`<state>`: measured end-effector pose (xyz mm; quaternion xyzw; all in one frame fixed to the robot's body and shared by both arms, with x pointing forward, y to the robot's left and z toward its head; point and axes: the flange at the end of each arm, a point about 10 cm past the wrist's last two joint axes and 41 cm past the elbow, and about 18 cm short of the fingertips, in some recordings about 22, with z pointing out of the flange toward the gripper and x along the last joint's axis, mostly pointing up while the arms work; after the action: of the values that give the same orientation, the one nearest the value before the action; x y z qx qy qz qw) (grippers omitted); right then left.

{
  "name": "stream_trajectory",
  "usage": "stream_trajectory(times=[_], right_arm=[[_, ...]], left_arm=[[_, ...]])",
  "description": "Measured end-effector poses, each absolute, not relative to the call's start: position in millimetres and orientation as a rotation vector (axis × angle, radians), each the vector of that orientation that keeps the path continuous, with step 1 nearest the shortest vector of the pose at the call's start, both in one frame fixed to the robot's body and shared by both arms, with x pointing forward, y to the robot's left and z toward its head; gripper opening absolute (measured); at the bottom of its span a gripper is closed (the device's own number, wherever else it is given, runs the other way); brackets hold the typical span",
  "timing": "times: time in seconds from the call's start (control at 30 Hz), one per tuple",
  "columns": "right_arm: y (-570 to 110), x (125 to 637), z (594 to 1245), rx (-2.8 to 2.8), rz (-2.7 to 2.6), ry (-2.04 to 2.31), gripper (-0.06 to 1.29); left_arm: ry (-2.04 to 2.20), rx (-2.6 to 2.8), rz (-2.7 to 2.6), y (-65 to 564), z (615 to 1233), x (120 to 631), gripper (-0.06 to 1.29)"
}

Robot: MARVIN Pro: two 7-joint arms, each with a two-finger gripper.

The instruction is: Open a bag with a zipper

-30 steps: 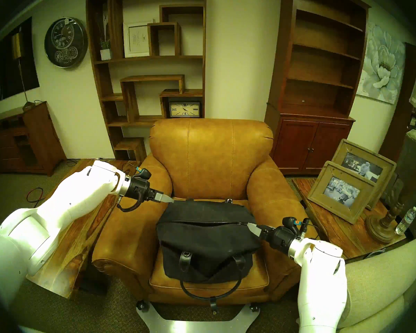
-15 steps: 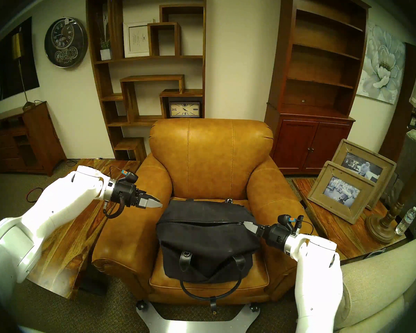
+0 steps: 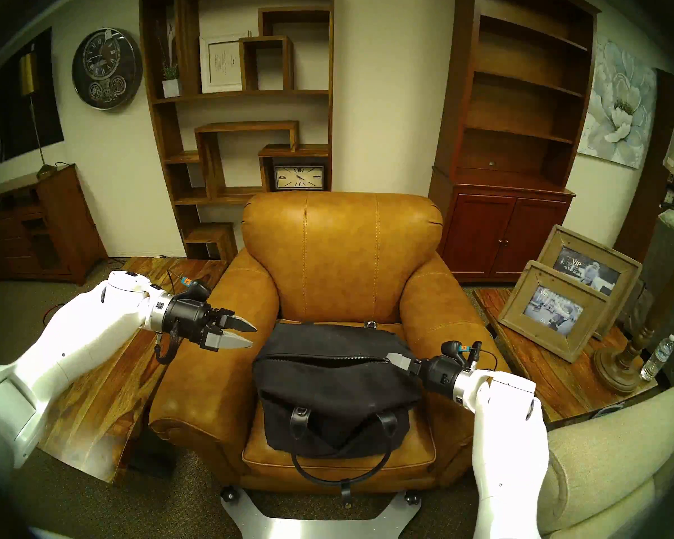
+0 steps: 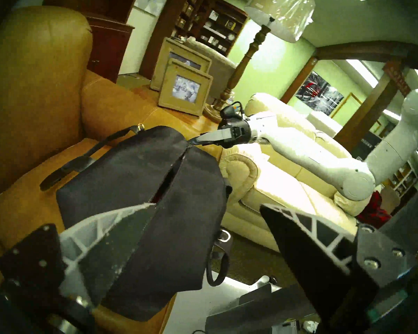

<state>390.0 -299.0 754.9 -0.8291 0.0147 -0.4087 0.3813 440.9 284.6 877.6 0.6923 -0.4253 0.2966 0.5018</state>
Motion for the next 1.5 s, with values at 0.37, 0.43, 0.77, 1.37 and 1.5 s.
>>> stream_trajectory(times=[0.37,0.43,0.77,1.37,1.5], right_arm=[[-298,397,754,-2.094,-0.969,0.048,1.20],[-298,398,757,-2.092,-0.955,0.040,1.20],[-299,402,758,-2.168,-0.893,0.047,1.20],[-301,402,764,-2.252,-0.821,0.056,1.20],[-300,399,764,-2.247,-0.814,0.046,1.20]], left_arm=[[-1.126,1.527,0.761,287,895,405,1.21],[-1.141,1.500,0.775,288,898,398,1.21],[-1.171,1.432,0.850,288,912,371,1.21],[-1.100,1.444,1.040,287,919,337,1.21],[-1.077,1.453,1.080,287,920,332,1.21]])
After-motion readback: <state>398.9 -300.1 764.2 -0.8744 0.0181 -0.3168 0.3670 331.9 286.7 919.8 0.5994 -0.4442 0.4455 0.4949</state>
